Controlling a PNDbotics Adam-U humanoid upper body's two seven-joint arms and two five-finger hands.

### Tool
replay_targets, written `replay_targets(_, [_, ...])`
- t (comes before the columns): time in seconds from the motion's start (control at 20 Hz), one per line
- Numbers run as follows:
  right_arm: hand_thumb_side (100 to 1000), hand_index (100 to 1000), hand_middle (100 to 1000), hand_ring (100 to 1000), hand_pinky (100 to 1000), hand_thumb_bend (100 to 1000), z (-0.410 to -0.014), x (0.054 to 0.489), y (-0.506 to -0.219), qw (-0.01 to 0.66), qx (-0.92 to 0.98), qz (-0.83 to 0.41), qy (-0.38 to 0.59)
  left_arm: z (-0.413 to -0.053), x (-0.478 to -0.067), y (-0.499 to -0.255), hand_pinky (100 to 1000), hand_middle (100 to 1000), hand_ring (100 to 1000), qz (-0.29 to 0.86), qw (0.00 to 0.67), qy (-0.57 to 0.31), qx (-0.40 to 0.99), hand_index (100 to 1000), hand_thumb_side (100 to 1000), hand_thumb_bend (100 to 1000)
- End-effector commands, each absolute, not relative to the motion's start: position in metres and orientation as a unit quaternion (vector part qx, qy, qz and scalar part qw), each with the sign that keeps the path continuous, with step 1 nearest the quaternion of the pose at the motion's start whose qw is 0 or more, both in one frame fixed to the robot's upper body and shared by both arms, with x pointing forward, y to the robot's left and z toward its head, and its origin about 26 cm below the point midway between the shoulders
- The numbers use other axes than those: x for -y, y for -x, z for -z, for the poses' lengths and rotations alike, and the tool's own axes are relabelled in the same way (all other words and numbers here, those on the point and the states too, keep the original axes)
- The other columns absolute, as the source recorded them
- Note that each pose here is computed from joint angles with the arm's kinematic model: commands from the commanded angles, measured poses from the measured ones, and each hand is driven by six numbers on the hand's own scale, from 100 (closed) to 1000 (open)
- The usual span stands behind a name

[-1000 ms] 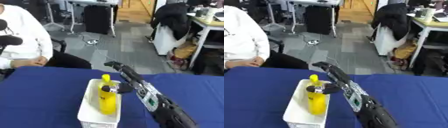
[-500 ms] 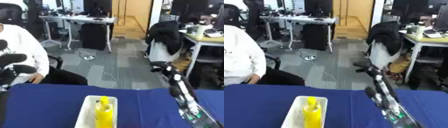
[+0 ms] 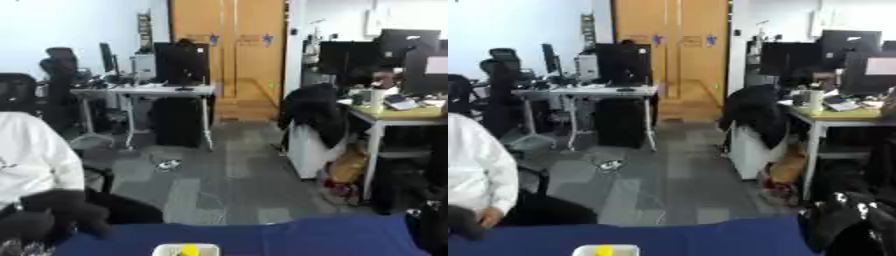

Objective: Pick up objects on the table and place them in the box.

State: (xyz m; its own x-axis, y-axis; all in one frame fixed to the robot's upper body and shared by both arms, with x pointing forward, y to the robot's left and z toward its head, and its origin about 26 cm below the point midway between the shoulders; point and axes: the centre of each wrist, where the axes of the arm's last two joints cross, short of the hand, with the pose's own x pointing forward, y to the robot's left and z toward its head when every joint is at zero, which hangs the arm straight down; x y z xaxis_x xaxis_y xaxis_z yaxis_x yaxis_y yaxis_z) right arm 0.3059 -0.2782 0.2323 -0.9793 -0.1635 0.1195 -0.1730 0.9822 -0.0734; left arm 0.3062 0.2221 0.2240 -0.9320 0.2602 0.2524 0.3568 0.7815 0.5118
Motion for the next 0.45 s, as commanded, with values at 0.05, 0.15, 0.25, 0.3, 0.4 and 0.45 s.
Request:
replay_targets(0.05, [915,428,242,127,100,110,-0.244,0.280,-0.303,0.002,0.994,-0.006,-0.106,-0.228,-0.228,-0.304,666,843,737,0.327,0.069,0.153,0.930,858,926,238])
replay_targets(0.15, [914,420,237,100,100,110,-0.245,0.280,-0.303,-0.014,0.994,-0.001,-0.111,-0.227,-0.231,-0.303,668,843,738,0.327,0.071,0.150,0.930,858,926,239])
replay_targets(0.25, [911,420,234,100,100,113,-0.243,0.279,-0.303,-0.015,0.994,-0.003,-0.112,-0.227,-0.234,-0.303,669,844,739,0.324,0.073,0.145,0.932,857,925,239])
replay_targets(0.3, [914,420,233,100,100,111,-0.243,0.279,-0.303,-0.013,0.994,-0.003,-0.112,-0.227,-0.236,-0.303,671,844,739,0.321,0.074,0.142,0.933,857,924,240])
replay_targets(0.4, [916,419,233,100,100,114,-0.242,0.279,-0.303,-0.010,0.994,-0.006,-0.111,-0.229,-0.239,-0.304,673,844,740,0.315,0.074,0.136,0.937,857,923,241])
replay_targets(0.45, [916,419,232,100,100,114,-0.242,0.279,-0.303,-0.009,0.994,-0.009,-0.111,-0.230,-0.240,-0.304,673,844,740,0.311,0.073,0.134,0.938,857,923,241])
